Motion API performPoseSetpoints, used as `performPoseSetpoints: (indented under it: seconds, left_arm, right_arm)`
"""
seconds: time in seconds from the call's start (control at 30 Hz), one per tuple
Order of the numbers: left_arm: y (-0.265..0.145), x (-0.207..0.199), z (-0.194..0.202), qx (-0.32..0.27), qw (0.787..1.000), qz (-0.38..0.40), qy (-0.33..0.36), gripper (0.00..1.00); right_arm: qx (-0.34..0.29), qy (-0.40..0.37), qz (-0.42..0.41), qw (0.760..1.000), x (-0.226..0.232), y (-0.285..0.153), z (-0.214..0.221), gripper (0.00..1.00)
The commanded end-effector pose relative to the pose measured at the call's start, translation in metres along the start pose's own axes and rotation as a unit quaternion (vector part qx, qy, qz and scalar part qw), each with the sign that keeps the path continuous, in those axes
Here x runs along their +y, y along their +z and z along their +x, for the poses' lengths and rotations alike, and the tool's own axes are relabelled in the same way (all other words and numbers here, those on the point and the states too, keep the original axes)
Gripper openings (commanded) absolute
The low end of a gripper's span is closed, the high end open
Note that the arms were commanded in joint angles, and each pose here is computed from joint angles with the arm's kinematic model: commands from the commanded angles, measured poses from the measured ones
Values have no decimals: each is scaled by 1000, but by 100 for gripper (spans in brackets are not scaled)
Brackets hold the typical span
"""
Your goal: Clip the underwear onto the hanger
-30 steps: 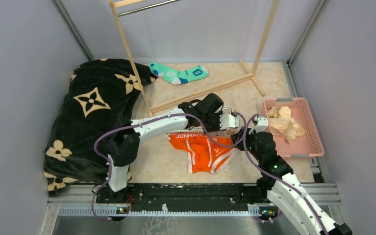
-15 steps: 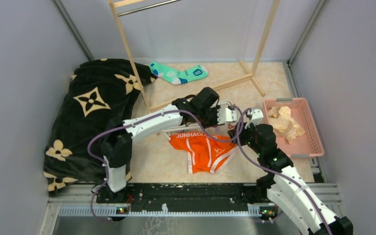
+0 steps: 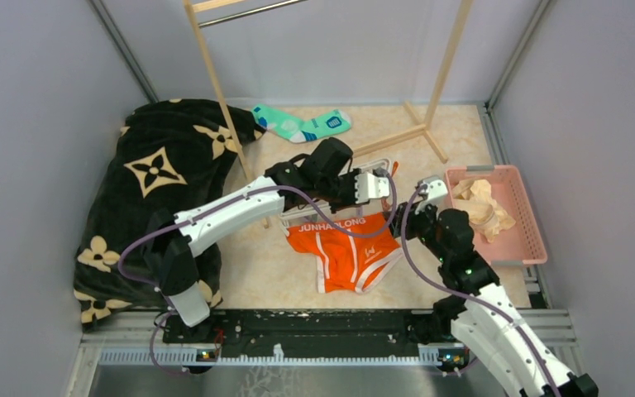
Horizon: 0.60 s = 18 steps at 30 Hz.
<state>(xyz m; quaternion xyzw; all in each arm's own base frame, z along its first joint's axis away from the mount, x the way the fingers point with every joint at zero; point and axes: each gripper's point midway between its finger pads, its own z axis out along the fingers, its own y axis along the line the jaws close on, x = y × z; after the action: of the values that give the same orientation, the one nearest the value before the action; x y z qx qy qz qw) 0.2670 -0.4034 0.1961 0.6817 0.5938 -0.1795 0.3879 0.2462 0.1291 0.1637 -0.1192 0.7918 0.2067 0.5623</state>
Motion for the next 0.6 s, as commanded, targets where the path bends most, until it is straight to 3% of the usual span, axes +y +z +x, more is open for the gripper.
performPoseSetpoints:
  seconds: [0.0, 0.17, 0.4, 0.57]
  left_arm:
    - [-21, 10, -22, -42, 999, -19, 26, 0]
    - [-23, 10, -22, -44, 998, -17, 30, 0]
    - [-27, 9, -24, -46, 998, -15, 37, 0]
    - [-33, 5, -22, -51, 997, -12, 61, 0]
  right_arm:
    - [-113, -32, 0, 993, 3, -15, -57, 51]
    - [-135, -67, -26, 988, 14, -26, -71, 44]
    - [-70, -118, -110, 984, 41, -23, -63, 43]
    - [-47, -177, -167, 969, 58, -29, -66, 44]
